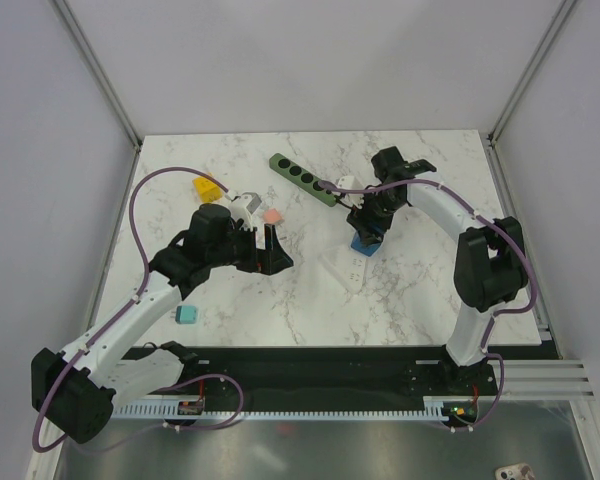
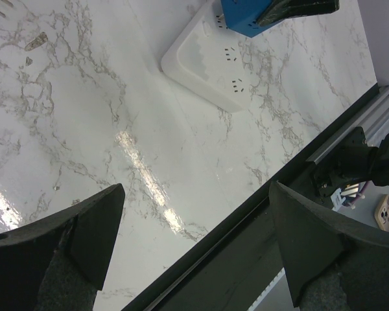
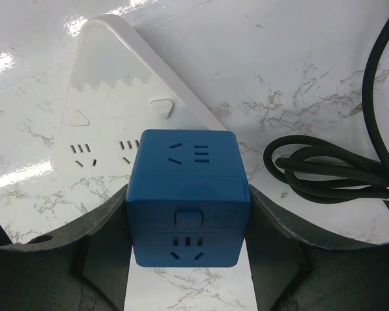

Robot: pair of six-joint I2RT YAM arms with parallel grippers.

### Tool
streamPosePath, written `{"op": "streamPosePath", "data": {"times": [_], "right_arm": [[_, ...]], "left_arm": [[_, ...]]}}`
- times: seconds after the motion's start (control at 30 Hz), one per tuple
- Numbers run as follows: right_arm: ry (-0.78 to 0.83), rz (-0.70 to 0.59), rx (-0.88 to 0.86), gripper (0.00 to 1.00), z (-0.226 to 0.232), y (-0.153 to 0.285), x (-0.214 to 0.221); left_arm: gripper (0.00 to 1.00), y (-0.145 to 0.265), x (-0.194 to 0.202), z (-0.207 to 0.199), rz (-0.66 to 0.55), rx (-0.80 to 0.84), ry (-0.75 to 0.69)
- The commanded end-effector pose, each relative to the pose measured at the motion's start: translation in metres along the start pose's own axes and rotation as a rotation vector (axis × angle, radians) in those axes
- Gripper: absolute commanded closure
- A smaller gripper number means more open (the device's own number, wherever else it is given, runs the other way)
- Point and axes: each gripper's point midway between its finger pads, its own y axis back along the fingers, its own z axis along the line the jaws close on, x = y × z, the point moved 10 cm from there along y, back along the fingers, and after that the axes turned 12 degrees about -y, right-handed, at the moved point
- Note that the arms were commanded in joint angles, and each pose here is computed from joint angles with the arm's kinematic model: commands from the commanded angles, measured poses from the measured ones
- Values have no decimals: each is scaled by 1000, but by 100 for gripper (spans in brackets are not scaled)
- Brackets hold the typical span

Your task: Insert the plug

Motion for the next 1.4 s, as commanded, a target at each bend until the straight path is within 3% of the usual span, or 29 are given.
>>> {"op": "streamPosePath", "data": {"times": [0.0,0.87,1.37], "right_arm": [[13,-41,-28,100,1,1,-6],[28,-12,-45,100,5,-1,1],[70,89,-32,100,15,-33,9]], "left_arm": [[0,3,-2,1,-24,-6,-38],[0,4,-2,1,-26,-7,-39],[0,3,-3,2,-32,-27,-17]]}}
